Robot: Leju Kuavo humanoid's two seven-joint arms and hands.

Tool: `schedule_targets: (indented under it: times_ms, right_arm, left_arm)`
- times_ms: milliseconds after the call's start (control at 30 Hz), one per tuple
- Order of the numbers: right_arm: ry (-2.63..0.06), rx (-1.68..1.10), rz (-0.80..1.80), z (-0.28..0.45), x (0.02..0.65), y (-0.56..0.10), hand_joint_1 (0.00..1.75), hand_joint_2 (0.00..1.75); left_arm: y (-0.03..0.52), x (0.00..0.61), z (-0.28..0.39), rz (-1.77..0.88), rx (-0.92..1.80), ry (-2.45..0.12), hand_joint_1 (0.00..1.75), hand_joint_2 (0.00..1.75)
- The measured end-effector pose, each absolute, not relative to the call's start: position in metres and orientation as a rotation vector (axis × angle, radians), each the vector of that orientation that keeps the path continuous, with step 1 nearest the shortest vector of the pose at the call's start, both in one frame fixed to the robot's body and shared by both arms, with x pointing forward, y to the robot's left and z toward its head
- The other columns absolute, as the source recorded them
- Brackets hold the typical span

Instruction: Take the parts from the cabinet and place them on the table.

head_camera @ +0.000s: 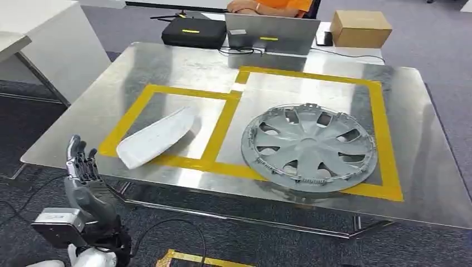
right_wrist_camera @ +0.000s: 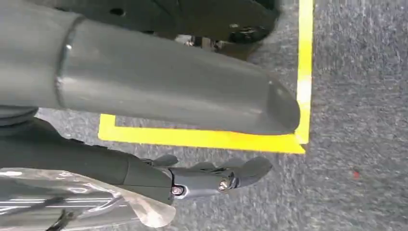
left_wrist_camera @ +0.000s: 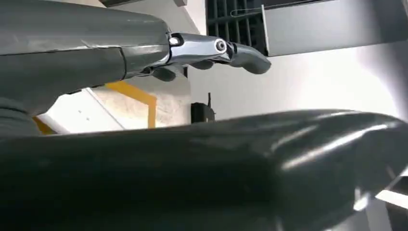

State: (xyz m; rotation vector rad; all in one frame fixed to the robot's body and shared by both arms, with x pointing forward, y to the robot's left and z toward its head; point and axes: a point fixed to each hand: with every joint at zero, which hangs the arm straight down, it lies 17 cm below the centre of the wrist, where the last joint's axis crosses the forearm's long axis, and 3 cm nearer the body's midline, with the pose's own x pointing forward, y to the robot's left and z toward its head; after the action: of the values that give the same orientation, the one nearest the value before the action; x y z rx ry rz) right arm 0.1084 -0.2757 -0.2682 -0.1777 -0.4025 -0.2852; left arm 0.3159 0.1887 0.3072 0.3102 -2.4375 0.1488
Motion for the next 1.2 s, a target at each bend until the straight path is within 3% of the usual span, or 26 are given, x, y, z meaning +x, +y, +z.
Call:
schedule_targets:
  times_ms: [1200]
  right_arm:
    - [-0.400, -0.172, -0.279, -0.2679, 0.1113, -0.2718, 0.00, 0.00]
  left_arm:
    - [0.1804, 0.3154, 0.3069, 0.117, 0.293, -2.438, 0.00, 0.00]
